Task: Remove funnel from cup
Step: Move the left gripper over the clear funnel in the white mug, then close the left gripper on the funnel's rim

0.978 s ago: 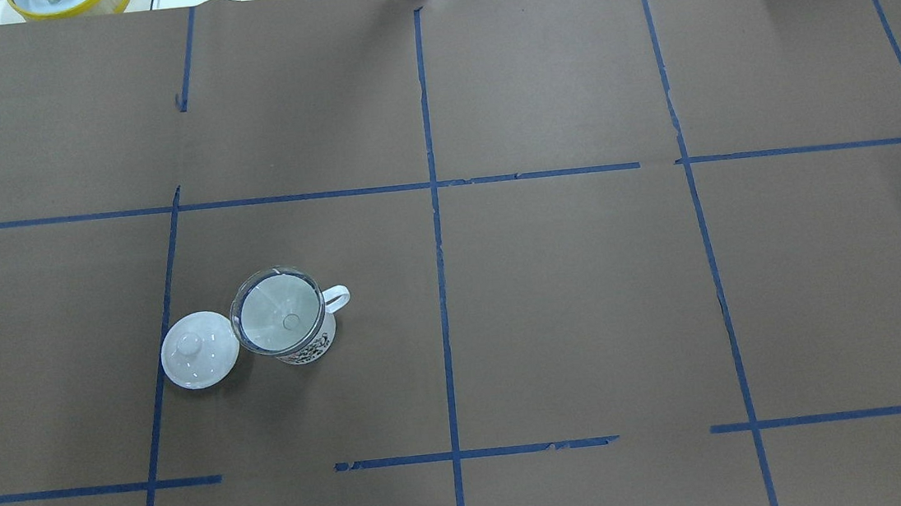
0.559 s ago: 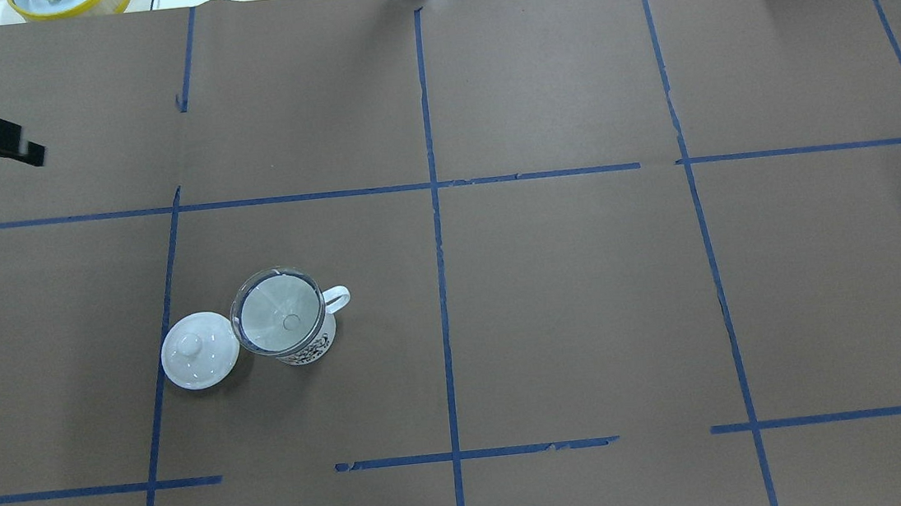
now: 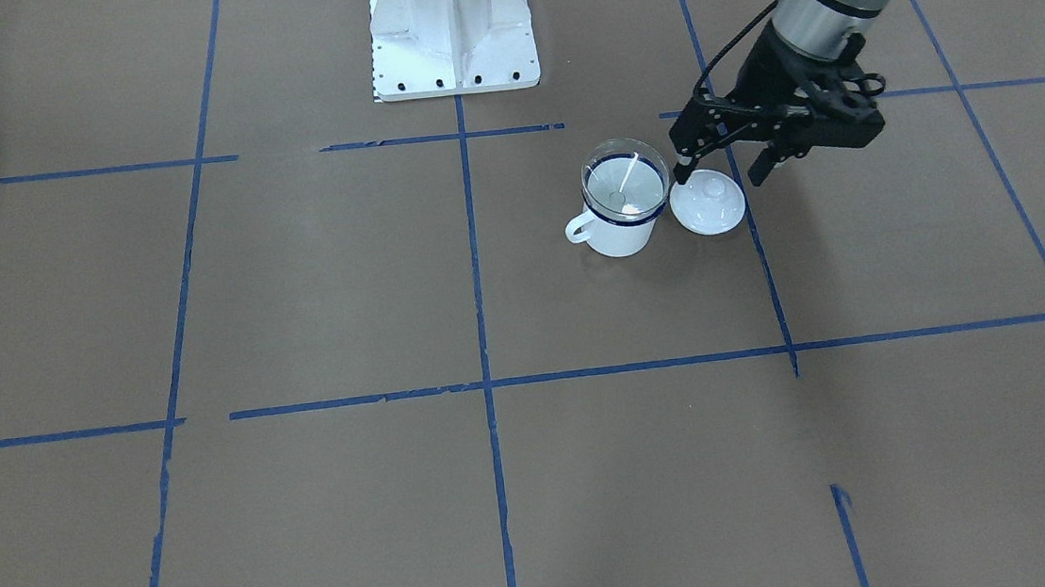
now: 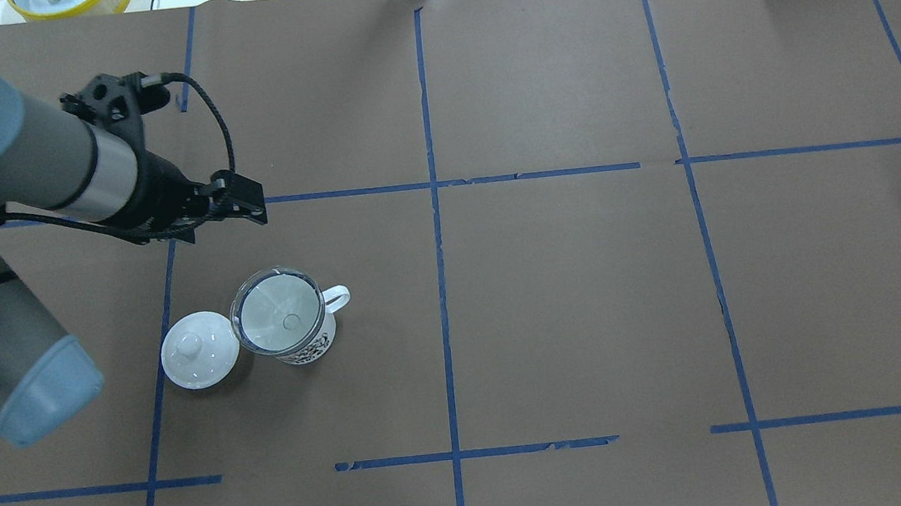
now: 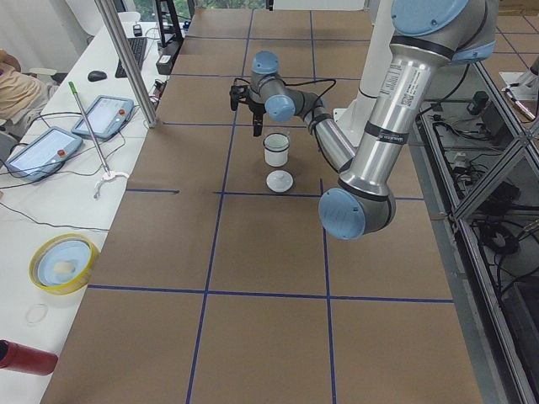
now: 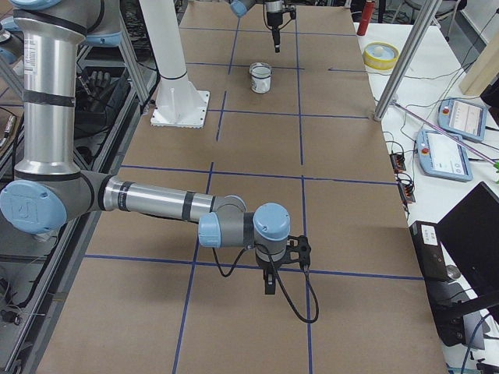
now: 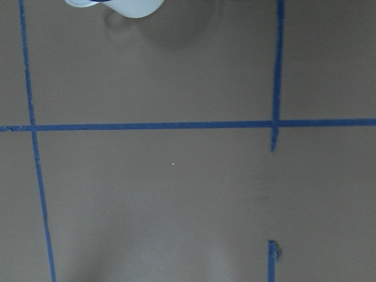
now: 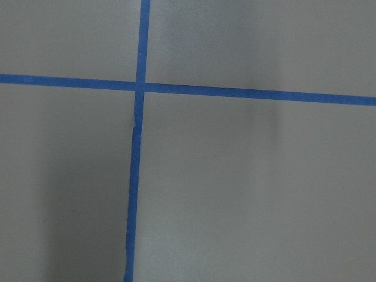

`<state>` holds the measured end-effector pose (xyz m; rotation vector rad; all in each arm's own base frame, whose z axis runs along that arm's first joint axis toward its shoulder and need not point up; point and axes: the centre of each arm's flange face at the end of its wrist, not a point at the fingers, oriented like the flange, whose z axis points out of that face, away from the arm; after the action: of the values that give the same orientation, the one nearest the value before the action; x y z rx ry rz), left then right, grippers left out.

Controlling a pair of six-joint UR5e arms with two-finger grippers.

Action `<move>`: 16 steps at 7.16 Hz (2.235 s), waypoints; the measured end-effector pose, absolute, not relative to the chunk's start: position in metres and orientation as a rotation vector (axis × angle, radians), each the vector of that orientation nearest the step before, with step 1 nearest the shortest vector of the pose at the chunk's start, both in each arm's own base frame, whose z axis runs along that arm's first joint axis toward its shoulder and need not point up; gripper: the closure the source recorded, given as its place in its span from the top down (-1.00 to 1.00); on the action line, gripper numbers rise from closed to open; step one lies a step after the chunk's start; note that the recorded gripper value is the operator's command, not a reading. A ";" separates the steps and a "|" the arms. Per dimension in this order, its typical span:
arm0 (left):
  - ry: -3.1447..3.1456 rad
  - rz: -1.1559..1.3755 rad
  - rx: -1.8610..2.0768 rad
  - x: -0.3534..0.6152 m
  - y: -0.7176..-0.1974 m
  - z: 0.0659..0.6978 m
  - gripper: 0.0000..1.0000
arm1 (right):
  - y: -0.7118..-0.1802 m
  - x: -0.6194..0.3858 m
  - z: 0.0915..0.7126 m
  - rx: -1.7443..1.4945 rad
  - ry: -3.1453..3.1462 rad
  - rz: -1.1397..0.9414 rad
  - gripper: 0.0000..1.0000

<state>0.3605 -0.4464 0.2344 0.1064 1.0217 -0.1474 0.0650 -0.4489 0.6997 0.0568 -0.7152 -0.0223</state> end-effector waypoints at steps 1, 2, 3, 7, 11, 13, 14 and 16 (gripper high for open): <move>1.002 -0.162 0.080 0.393 -0.441 0.228 1.00 | -0.449 0.065 0.700 0.057 -0.715 -0.022 1.00; 0.985 -0.169 0.058 0.423 -0.435 0.224 0.88 | -0.449 0.065 0.700 0.057 -0.715 -0.022 1.00; 0.968 -0.169 0.050 0.445 -0.431 0.224 0.51 | -0.449 0.065 0.700 0.057 -0.715 -0.022 1.00; 0.950 -0.160 0.046 0.465 -0.422 0.226 -0.08 | -0.449 0.065 0.700 0.057 -0.715 -0.022 1.00; 0.945 -0.158 0.041 0.463 -0.419 0.227 -0.08 | -0.449 0.065 0.700 0.057 -0.715 -0.022 1.00; 0.931 -0.159 0.031 0.464 -0.417 0.228 -0.99 | -0.449 0.065 0.700 0.057 -0.715 -0.022 1.00; 0.923 -0.160 0.027 0.464 -0.416 0.228 -1.00 | -0.449 0.065 0.700 0.057 -0.715 -0.022 1.00; 0.897 -0.163 0.018 0.460 -0.414 0.228 -1.00 | -0.449 0.065 0.700 0.057 -0.715 -0.022 1.00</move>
<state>0.4604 -0.4143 0.2284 0.0175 0.8974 -0.1635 0.0650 -0.4489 0.6997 0.0568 -0.7151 -0.0222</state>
